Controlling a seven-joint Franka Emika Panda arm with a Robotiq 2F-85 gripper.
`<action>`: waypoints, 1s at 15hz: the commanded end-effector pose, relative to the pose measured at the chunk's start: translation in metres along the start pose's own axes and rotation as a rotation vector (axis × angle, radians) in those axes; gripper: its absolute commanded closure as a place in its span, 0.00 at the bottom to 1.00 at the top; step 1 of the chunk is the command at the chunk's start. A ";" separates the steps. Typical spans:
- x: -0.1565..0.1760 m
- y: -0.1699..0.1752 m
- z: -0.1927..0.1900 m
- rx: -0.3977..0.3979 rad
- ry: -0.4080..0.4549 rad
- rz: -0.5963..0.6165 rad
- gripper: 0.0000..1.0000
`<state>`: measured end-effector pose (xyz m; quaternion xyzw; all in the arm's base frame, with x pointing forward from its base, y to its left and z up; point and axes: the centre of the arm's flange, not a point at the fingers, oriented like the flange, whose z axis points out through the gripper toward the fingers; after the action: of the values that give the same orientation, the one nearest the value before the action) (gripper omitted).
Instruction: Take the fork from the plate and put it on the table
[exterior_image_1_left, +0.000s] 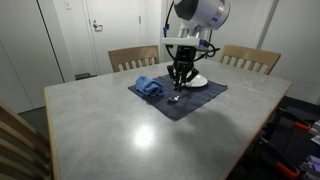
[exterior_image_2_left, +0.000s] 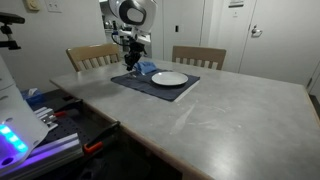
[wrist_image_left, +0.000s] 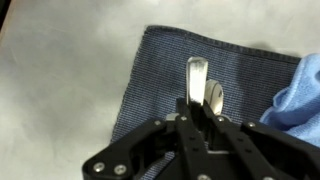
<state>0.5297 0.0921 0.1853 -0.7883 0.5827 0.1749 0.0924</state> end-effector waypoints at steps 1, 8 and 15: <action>0.015 -0.014 0.009 -0.007 -0.030 0.010 0.96; 0.010 -0.008 0.010 -0.007 -0.002 0.004 0.85; 0.003 -0.004 0.016 -0.030 0.044 0.139 0.96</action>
<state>0.5360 0.0922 0.1702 -0.7661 0.6120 0.1806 0.0766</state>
